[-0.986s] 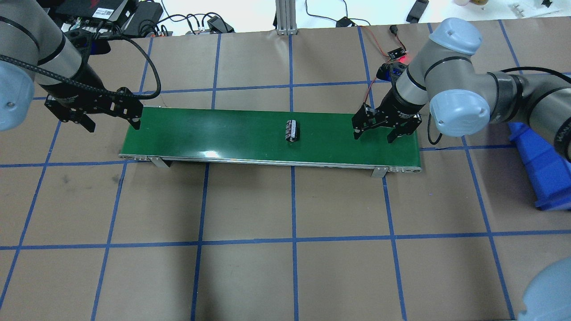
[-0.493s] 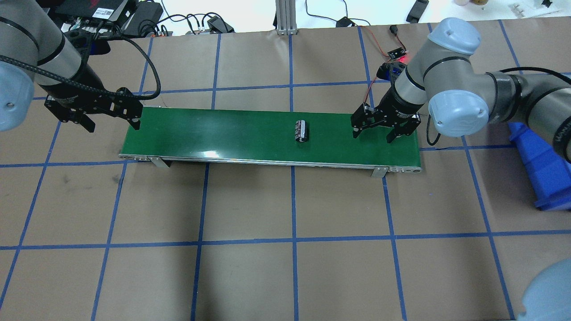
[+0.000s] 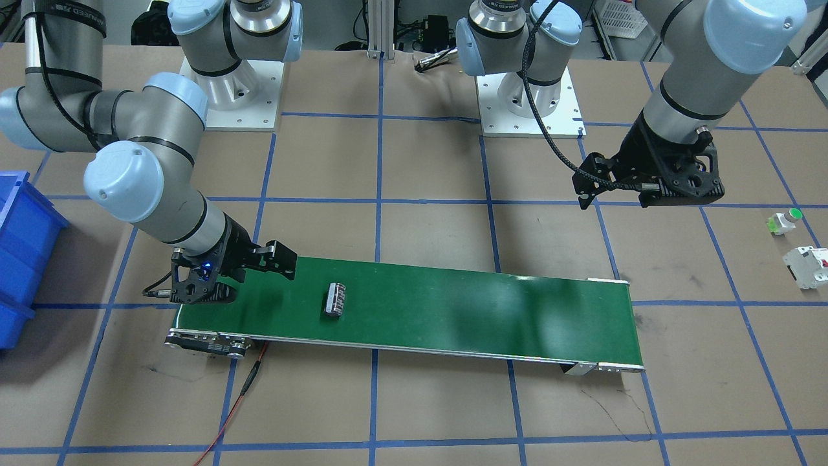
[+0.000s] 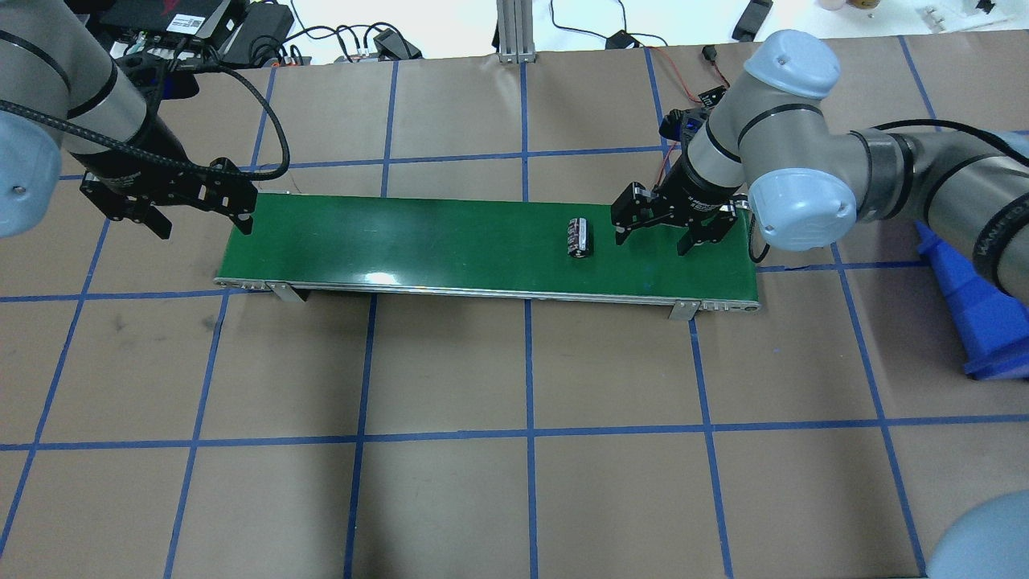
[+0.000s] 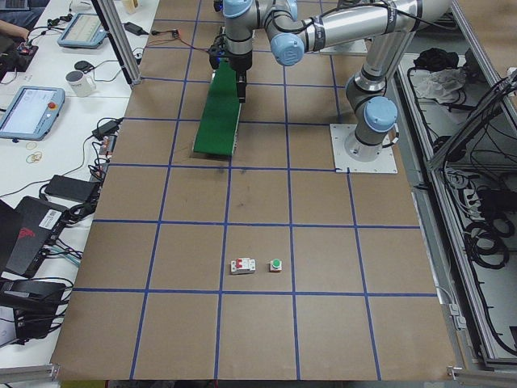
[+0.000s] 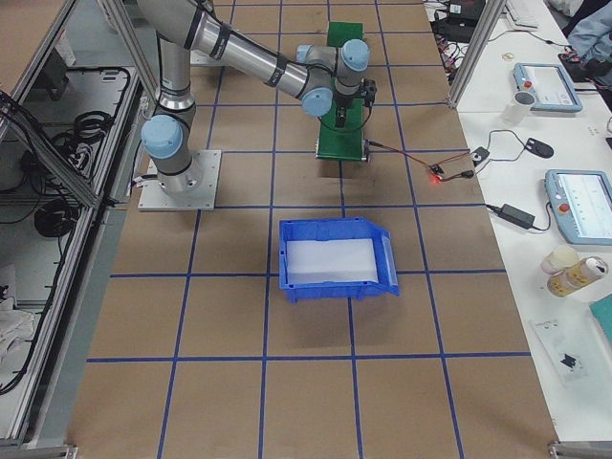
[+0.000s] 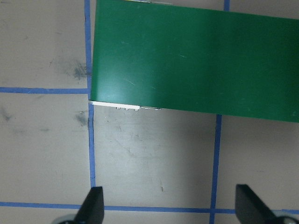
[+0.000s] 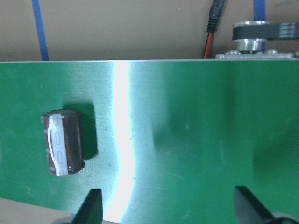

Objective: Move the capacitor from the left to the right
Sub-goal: 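Lower the right gripper over the capacitor on the belt and close it, then lift the capacitor with the right gripper and carry it into the blue bin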

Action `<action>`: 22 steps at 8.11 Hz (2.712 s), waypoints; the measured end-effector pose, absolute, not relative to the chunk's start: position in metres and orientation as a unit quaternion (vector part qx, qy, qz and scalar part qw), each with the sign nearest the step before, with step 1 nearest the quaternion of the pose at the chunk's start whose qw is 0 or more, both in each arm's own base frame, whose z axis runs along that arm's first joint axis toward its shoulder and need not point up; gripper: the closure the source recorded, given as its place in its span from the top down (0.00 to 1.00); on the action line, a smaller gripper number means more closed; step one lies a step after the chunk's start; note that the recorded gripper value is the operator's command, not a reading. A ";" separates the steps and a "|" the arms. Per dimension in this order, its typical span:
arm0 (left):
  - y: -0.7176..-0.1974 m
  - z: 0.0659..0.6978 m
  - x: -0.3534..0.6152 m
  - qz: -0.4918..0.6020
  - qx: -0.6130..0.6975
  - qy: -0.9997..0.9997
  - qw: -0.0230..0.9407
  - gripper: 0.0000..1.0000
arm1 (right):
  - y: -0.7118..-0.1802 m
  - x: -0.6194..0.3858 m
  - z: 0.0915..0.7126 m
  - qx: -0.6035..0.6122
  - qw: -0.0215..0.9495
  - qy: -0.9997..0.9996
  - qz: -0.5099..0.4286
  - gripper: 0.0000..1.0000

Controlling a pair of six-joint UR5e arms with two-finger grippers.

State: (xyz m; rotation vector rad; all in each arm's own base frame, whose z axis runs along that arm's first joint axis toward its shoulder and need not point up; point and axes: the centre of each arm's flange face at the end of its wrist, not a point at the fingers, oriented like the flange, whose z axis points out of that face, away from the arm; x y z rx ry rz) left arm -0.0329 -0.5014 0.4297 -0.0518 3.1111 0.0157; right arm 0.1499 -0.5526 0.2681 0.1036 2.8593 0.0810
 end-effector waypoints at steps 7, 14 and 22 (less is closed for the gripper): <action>-0.501 0.430 -0.033 0.004 -0.017 1.000 0.015 1.00 | -0.556 0.158 0.257 0.030 0.108 0.993 0.025 0.99; -0.499 0.434 -0.033 0.001 -0.016 1.000 0.016 1.00 | -0.560 0.142 0.248 0.001 0.030 0.999 0.029 0.00; -0.499 0.434 -0.033 0.000 -0.017 1.000 0.016 1.00 | -0.595 -0.001 0.341 0.004 -0.038 0.999 0.030 0.00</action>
